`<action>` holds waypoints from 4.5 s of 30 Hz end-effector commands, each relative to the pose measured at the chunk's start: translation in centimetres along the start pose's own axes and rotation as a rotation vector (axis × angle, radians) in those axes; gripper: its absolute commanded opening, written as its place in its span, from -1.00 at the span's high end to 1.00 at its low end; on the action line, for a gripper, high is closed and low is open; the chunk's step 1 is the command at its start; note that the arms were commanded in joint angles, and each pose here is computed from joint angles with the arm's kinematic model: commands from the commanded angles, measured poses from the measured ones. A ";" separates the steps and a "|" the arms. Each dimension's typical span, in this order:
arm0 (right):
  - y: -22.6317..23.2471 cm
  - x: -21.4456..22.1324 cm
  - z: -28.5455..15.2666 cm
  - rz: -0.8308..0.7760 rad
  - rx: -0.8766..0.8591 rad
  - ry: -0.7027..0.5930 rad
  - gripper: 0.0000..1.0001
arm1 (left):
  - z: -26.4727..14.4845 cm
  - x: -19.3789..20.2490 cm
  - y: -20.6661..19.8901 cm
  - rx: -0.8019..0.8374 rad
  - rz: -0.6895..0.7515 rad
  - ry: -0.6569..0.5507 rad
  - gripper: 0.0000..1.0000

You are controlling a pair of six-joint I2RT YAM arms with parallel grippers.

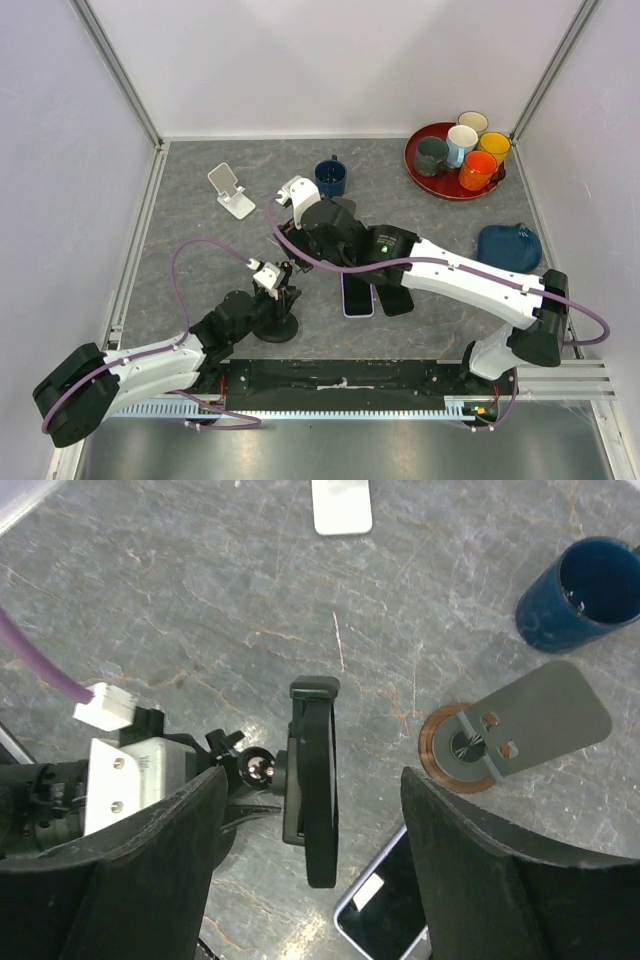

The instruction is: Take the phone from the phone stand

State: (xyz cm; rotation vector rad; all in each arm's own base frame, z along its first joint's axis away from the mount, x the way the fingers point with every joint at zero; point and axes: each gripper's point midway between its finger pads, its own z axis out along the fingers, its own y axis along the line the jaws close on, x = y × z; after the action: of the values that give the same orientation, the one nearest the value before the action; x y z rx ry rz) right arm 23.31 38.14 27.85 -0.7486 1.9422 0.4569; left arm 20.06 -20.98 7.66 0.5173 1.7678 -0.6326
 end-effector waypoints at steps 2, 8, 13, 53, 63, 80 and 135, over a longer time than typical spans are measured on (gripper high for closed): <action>-0.8 1.3 0.5 0.023 -0.020 0.097 -0.47 | -0.1 -5.3 -0.8 0.038 0.024 -0.221 0.96; -0.4 2.6 2.0 0.018 -0.057 0.157 -0.28 | 0.0 -5.2 -0.7 0.038 0.035 -0.219 0.96; -1.0 3.1 3.4 0.005 -0.036 0.180 -0.08 | -0.1 -5.2 -0.8 0.044 0.037 -0.220 0.96; 0.3 1.7 -3.6 -0.428 -0.118 -0.114 1.00 | -5.3 -14.2 -2.0 0.042 -0.362 -0.319 -0.58; 2.4 2.6 -4.6 -0.491 -0.174 -0.166 1.00 | -4.9 -14.9 -3.1 0.063 -0.436 -0.126 -0.53; 4.2 3.7 -4.3 -0.568 -0.129 -0.156 1.00 | -3.9 -16.4 -2.8 0.010 -0.752 -0.082 -0.49; 2.8 3.6 -4.6 -0.634 0.233 -0.179 1.00 | -6.9 -8.8 -3.9 -0.138 -1.304 0.197 0.38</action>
State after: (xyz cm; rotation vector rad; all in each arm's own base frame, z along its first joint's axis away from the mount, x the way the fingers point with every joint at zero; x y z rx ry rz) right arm 15.17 37.30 23.58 -1.3140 1.4318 -0.0500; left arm 16.91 -19.89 21.98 -0.6586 2.0521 -1.3218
